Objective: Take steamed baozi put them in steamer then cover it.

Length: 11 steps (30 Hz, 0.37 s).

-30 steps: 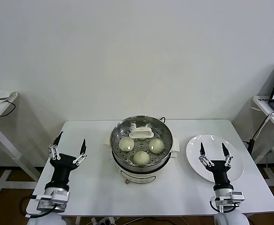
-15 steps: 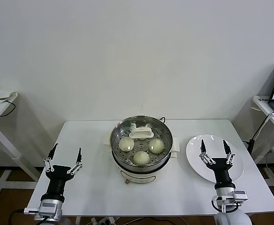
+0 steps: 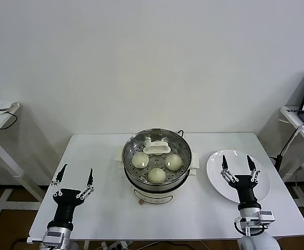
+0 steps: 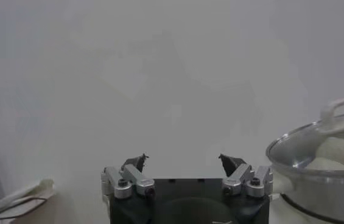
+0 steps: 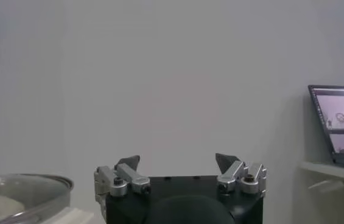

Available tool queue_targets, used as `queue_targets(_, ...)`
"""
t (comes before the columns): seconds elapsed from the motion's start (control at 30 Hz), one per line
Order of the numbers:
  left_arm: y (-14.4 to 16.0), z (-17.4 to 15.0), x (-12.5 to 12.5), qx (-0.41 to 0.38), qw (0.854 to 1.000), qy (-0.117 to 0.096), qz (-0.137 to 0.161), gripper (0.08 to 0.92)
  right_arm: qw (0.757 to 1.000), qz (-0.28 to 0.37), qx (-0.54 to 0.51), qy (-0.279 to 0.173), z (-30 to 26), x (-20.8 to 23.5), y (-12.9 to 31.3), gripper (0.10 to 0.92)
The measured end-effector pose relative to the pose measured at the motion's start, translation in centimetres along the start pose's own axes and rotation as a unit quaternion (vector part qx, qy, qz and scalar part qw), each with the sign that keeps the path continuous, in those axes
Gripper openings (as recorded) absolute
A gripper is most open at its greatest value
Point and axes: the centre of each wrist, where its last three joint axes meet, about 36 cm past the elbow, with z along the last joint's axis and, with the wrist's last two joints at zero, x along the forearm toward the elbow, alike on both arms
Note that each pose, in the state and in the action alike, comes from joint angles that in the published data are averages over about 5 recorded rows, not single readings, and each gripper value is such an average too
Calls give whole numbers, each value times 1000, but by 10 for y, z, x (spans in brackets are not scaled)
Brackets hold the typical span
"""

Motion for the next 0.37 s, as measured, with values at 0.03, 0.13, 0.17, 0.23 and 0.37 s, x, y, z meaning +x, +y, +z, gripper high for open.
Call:
queue_targets(0.03,0,1,0,0,1000,0,1,823,1000,0,1,1,0,0,0,823)
queue_targets(0.13,-1,2,1,1,1000,0,6,823,1000,0,2,2,-1,1,0,823)
queue_targets(0.17,-2,2,1,1,1000,0,7,823,1000,1,2,3,-1,1,0,823)
queue_targets(0.23,-2,3,2,1,1000,0,11,823,1000,1,2,4,-1,2,0,823)
queue_targets(0.37,-4,4,2,1,1000,1,15,823,1000,2,3,6,-1,2,0,823)
